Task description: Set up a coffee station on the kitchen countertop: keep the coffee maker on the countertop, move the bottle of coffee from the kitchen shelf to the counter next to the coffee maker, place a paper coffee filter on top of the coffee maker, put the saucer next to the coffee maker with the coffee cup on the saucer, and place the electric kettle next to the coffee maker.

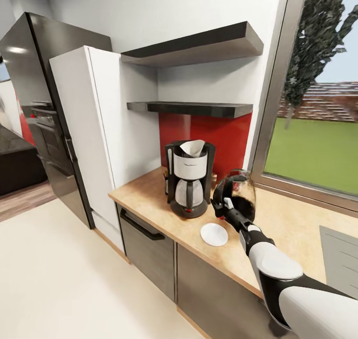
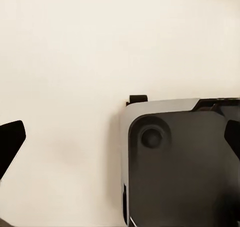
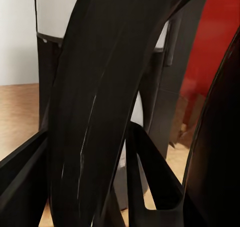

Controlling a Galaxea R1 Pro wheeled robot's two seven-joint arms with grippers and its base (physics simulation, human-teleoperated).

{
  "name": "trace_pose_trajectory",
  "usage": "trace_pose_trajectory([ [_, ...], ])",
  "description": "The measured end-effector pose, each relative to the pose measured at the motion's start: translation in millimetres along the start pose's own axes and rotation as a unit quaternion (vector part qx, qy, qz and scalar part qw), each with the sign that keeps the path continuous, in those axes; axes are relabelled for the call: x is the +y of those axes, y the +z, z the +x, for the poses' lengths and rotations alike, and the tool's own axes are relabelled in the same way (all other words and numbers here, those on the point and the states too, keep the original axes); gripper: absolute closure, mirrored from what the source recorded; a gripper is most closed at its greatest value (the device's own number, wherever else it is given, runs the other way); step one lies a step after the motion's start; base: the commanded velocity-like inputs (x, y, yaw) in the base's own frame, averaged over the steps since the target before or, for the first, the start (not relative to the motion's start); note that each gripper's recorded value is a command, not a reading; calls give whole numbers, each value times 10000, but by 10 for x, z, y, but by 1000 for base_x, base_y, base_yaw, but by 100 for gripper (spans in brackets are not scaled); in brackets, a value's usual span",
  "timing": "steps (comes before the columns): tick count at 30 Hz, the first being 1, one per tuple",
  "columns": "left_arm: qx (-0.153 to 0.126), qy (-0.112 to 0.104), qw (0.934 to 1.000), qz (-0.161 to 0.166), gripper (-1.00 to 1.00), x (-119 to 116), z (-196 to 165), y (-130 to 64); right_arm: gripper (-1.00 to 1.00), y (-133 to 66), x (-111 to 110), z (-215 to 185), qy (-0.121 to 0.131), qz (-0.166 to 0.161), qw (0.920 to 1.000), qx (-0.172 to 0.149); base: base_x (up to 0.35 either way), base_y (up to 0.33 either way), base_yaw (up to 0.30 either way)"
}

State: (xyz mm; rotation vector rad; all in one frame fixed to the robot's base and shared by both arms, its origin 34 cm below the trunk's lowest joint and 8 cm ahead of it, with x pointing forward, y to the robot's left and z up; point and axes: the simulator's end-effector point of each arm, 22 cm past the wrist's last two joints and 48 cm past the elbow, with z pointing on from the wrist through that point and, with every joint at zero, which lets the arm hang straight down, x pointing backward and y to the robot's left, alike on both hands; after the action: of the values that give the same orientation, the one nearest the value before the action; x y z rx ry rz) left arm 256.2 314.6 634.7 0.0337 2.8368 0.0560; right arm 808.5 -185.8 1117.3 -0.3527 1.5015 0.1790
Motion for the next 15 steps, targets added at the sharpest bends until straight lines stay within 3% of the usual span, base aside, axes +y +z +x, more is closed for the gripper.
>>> trace_pose_trajectory([
  [4,2,-4,10000,0,-100,-1,1,1,100,0,-4,0,2,6,10000,-2,53,10,0],
  [10,2,-4,10000,0,-100,-1,2,-1,100,-24,10,48,8,-1,10000,36,225,111,0],
  [15,5,1,10000,2,-100,-2,1,1,100,-43,-18,83,14,25,10000,61,48,21,0],
])
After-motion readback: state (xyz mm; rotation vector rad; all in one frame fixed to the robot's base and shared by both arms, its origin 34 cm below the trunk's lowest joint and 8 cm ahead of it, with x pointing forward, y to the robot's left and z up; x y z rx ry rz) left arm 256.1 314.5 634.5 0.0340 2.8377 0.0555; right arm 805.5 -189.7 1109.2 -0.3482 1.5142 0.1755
